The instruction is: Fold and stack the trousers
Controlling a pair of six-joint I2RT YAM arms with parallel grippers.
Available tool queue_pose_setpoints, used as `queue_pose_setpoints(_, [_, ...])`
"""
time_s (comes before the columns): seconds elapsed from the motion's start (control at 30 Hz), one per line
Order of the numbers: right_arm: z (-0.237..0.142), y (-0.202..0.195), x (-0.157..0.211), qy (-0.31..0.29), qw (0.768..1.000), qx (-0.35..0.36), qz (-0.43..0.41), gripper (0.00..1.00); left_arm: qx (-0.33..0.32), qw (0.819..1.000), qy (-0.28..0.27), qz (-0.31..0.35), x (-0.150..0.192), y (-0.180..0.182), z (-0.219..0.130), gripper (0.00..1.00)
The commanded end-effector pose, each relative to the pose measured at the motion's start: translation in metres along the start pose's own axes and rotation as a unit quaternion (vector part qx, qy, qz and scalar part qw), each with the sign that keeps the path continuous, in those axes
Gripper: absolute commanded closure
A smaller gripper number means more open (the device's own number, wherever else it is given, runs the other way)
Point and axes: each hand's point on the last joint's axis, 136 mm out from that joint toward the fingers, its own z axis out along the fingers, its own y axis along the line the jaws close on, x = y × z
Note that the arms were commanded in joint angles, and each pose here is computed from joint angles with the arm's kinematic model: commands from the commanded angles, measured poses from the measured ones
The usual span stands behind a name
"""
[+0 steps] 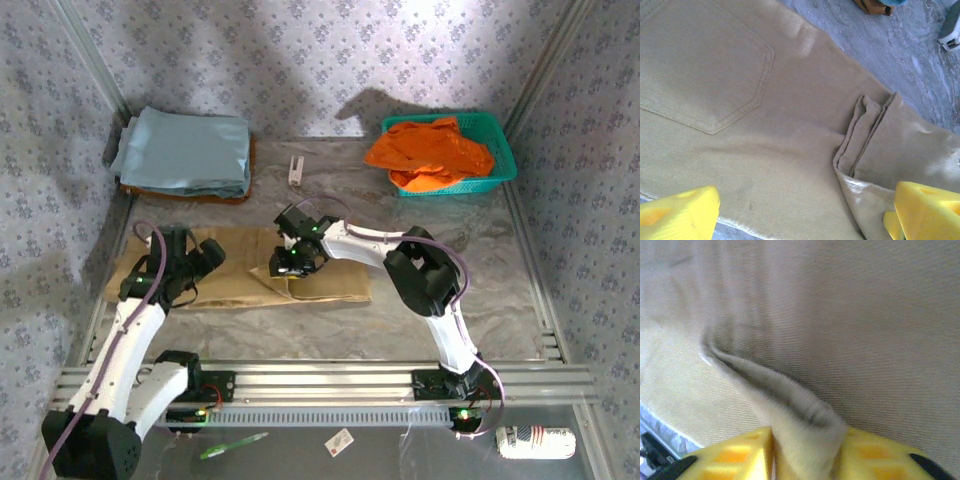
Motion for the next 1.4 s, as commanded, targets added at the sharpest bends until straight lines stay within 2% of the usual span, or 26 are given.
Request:
queue_pose_setpoints(0.0, [-0.001,0.022,-0.002,0.000,1.000,-0.029,-0.006,0.84,0.000,1.000,0.026,0.008,0.010,0.004,-0.004,0.10])
queue_pose_setpoints(0.07, [-0.003,0.026,-0.002,-0.004,0.999,-0.031,-0.007,0.94,0.003,1.000,0.026,0.008,0.010,0.004,-0.005,0.10])
queue_pose_setpoints(0.13, [-0.006,0.033,-0.001,-0.010,0.999,-0.034,-0.011,0.99,0.005,1.000,0.026,0.007,0.009,0.003,-0.006,0.10])
queue_pose_setpoints(0.33, [-0.007,0.066,0.014,-0.020,0.998,-0.039,-0.041,1.00,0.011,1.000,0.023,0.005,0.004,-0.001,-0.009,0.10])
queue_pose_setpoints(0.37, [-0.004,0.072,0.020,-0.016,0.998,-0.041,-0.050,0.96,0.011,1.000,0.023,0.005,0.004,-0.001,-0.010,0.10])
queue_pose_setpoints(0.47, [0.003,0.082,0.032,-0.001,0.997,-0.037,-0.066,0.68,0.009,1.000,0.021,0.002,0.003,0.001,-0.011,0.09])
queue_pose_setpoints(0.57, [0.004,0.090,0.041,0.007,0.996,-0.045,-0.072,0.57,0.009,1.000,0.023,-0.001,0.006,0.003,-0.010,0.09])
queue_pose_setpoints(0.67, [-0.004,0.098,0.046,0.006,0.995,-0.052,-0.082,0.51,0.012,1.000,0.027,-0.005,0.008,0.003,-0.007,0.09])
queue_pose_setpoints(0.8, [-0.027,0.097,0.044,-0.015,0.995,-0.042,-0.090,0.49,0.022,0.999,0.038,-0.012,0.011,-0.001,0.001,0.10])
queue_pose_setpoints(0.97, [-0.070,0.056,0.023,-0.072,0.994,0.018,-0.075,0.49,0.052,0.996,0.071,-0.006,0.014,-0.024,0.028,0.18])
queue_pose_setpoints(1.13, [-0.107,-0.024,0.003,-0.112,0.990,0.084,-0.021,0.49,0.055,0.989,0.114,0.070,0.023,-0.068,0.067,0.21])
queue_pose_setpoints(1.23, [-0.123,-0.069,0.003,-0.123,0.986,0.111,0.015,0.49,0.045,0.986,0.116,0.107,0.018,-0.091,0.091,0.21])
queue_pose_setpoints(1.37, [-0.131,-0.117,0.017,-0.121,0.982,0.130,0.058,0.49,0.015,0.984,0.109,0.137,0.005,-0.101,0.124,0.21])
